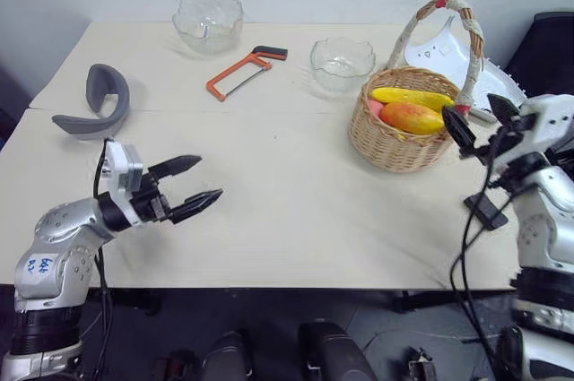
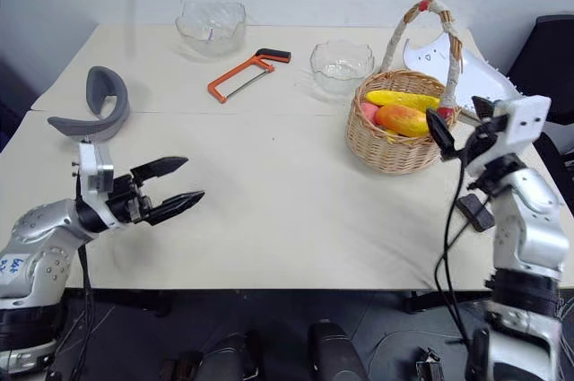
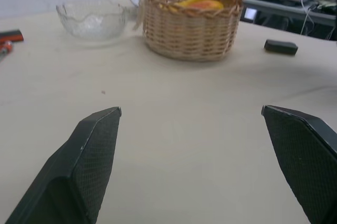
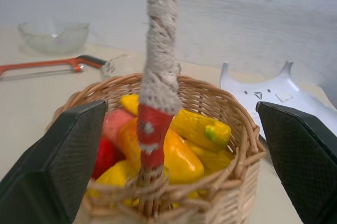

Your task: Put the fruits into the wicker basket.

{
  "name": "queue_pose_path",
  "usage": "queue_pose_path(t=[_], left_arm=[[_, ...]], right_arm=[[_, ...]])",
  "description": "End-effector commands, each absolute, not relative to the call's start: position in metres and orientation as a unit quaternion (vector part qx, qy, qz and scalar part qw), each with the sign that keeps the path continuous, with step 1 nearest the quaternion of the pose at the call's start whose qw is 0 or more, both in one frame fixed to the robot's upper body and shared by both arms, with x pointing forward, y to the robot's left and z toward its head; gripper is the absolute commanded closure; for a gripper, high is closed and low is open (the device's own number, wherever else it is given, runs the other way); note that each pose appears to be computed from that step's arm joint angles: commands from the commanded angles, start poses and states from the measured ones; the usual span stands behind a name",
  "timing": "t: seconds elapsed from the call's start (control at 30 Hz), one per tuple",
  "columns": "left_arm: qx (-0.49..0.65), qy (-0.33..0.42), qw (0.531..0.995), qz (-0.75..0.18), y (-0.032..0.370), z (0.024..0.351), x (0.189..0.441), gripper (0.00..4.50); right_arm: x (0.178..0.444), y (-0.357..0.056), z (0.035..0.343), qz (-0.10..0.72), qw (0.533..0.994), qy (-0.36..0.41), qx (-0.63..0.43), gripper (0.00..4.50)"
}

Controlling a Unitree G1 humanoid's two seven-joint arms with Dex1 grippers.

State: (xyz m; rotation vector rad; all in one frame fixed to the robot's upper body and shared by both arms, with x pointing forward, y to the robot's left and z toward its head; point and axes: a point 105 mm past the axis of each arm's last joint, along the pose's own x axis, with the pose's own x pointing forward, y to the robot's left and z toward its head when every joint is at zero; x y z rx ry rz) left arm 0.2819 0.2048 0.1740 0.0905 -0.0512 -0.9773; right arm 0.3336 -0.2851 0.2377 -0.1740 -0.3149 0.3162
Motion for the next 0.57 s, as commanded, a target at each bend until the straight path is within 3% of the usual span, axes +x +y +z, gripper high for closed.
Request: queue_pose_path(t=[0.03,0.17,0.3,0.4,0.57], left_arm=[[0.087,-0.020,0.891,-0.445,0.220,0.170,0.274,0.00],[0.112,0.022,0.886,-0.450,0.227,0.146,0.254,0.00],[0.165,0.022,0.893,-0.419,0.228,0.133,0.255,0.00],[0.198,0.003,0.894,-0.402,0.219,0.130,0.259,0.00],[0.214,0.021,0.887,-0.409,0.222,0.123,0.257,0.00]], right_arm=[[0.305,-0.285,0.240,0.224,0.953,-0.131,-0.155,0.03],[0.290,-0.260,0.209,0.317,0.920,-0.062,-0.223,0.03],[0.273,-0.203,0.141,0.472,0.824,-0.008,-0.314,0.03],[0.288,-0.170,0.135,0.498,0.810,-0.061,-0.302,0.03],[0.309,-0.151,0.140,0.497,0.811,-0.103,-0.291,0.03]])
